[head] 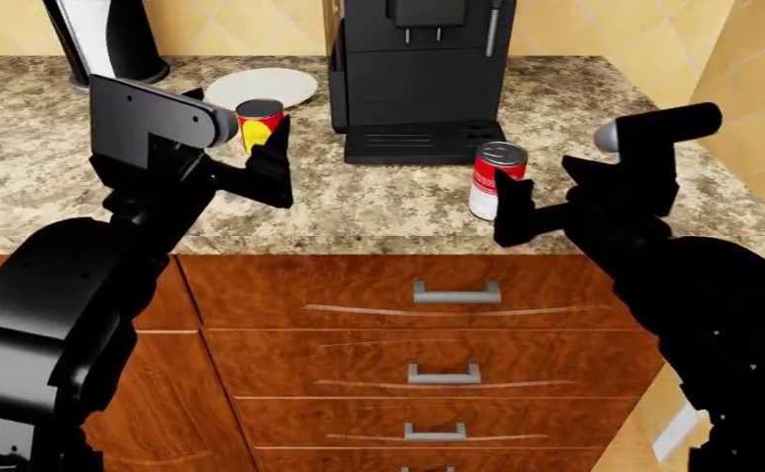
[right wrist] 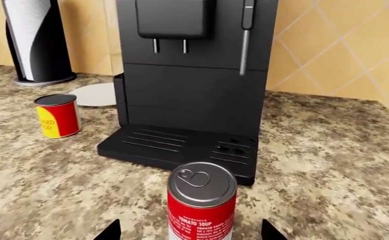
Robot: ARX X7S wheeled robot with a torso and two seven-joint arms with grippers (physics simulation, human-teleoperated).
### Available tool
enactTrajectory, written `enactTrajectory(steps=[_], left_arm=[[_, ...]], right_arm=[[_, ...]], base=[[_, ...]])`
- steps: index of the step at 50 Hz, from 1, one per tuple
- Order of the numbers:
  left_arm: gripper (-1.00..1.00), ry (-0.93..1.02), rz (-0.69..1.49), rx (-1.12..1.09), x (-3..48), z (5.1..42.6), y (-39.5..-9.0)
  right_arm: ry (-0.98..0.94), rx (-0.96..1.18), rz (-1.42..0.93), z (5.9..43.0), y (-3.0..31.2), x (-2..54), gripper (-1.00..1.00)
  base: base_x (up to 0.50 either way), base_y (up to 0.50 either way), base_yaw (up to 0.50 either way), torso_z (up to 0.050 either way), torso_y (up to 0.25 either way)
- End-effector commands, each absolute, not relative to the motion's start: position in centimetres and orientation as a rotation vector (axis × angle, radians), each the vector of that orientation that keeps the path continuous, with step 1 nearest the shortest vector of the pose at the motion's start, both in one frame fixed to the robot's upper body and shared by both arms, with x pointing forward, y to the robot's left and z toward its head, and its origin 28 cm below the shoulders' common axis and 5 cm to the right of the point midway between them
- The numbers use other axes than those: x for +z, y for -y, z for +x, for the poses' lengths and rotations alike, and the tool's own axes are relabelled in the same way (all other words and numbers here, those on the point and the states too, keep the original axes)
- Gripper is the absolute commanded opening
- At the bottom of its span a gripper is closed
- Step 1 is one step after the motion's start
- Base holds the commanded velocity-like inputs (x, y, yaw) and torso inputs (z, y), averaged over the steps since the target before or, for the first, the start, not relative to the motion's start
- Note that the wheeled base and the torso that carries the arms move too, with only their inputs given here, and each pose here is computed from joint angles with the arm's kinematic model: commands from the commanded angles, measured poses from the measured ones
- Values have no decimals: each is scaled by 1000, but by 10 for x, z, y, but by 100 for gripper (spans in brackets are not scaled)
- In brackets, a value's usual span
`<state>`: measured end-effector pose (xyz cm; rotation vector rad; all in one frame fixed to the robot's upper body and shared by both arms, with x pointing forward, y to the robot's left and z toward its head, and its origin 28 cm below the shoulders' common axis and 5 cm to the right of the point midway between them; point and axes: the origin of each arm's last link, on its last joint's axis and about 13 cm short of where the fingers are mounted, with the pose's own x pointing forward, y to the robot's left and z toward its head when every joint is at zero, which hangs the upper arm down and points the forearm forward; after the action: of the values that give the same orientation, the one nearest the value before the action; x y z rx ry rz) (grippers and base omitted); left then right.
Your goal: Pick the cans from the counter and place them in their designated side in the cabinet.
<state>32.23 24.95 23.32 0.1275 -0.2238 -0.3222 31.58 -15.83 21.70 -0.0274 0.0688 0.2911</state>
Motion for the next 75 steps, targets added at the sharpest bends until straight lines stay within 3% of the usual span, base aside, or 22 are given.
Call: enactTrajectory(steps=[1,75], left_arm=[[100,230,133,-318,235,324,-249],[100,233,135,-292,236,324,-255]], right_arm=[[-74,293,-25,328,159,213,100],[-128,324,14,375,154,193,100]], base=[[0,0,0,0,0],[0,0,0,0,0]])
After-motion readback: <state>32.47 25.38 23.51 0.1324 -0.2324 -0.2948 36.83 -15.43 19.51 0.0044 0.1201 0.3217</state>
